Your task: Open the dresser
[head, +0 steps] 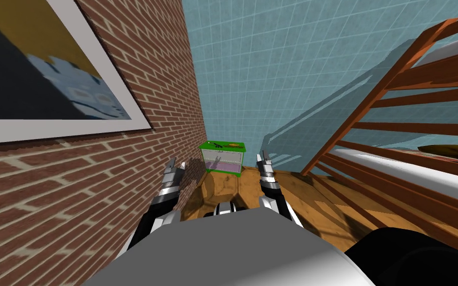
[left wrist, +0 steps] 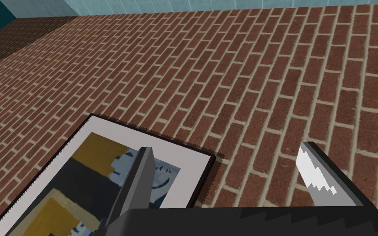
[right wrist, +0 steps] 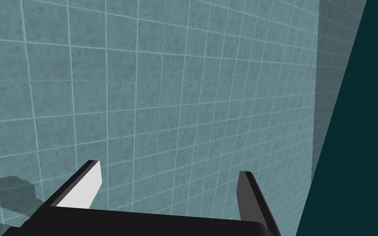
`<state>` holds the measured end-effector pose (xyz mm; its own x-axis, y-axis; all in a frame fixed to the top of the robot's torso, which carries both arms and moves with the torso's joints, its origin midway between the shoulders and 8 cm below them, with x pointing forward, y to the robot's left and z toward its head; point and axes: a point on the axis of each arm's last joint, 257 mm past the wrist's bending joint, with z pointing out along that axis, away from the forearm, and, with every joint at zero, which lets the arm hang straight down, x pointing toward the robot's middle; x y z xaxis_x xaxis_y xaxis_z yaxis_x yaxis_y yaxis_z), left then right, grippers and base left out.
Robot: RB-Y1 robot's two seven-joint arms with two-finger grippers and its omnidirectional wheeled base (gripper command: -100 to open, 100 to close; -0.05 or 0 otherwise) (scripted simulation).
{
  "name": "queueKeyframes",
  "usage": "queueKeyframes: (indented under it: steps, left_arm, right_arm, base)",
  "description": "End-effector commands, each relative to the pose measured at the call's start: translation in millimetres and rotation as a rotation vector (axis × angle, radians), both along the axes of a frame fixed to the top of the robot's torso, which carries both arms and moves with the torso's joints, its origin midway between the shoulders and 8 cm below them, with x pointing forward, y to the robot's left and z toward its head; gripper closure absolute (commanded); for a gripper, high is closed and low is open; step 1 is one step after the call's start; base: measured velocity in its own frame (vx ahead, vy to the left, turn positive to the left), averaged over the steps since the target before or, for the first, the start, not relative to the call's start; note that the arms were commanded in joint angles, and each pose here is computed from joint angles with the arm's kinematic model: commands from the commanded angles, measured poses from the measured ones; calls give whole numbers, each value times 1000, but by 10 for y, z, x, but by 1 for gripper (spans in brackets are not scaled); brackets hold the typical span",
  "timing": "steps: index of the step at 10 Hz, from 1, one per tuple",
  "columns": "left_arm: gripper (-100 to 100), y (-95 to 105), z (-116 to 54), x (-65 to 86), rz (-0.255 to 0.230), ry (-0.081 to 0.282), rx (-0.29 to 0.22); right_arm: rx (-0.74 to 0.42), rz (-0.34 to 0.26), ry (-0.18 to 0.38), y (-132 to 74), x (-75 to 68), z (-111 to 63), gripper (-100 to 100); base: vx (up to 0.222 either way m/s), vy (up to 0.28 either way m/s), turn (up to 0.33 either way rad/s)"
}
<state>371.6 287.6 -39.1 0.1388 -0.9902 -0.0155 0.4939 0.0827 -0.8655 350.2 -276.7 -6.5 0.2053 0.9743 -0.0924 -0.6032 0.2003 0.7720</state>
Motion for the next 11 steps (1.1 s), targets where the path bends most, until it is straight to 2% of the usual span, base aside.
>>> queueKeyframes:
  steps: [1, 6, 7, 10, 11]
  left_arm:
    - [-100, -42, -130, 46, -25, 16, 43]
    - [-100, -74, -488, 132, -56, 47, 94]
    - [-100, -70, -513, 136, -55, 52, 93]
    - [-100, -79, -755, 173, -68, 67, 112]
    - [-100, -74, -785, 176, -67, 73, 112]
  right_arm:
    - [0, 0, 0, 0, 0, 0, 0]
    - [0, 0, 0, 0, 0, -1, 0]
    - [0, 0, 0, 0, 0, -1, 0]
    - [0, 0, 0, 0, 0, 0, 0]
    - [0, 0, 0, 0, 0, -1, 0]
  base:
    - [79, -12, -32]
    - [114, -18, -40]
    - [87, 3, -14]
    - [99, -11, -46]
    - [87, -9, -12]
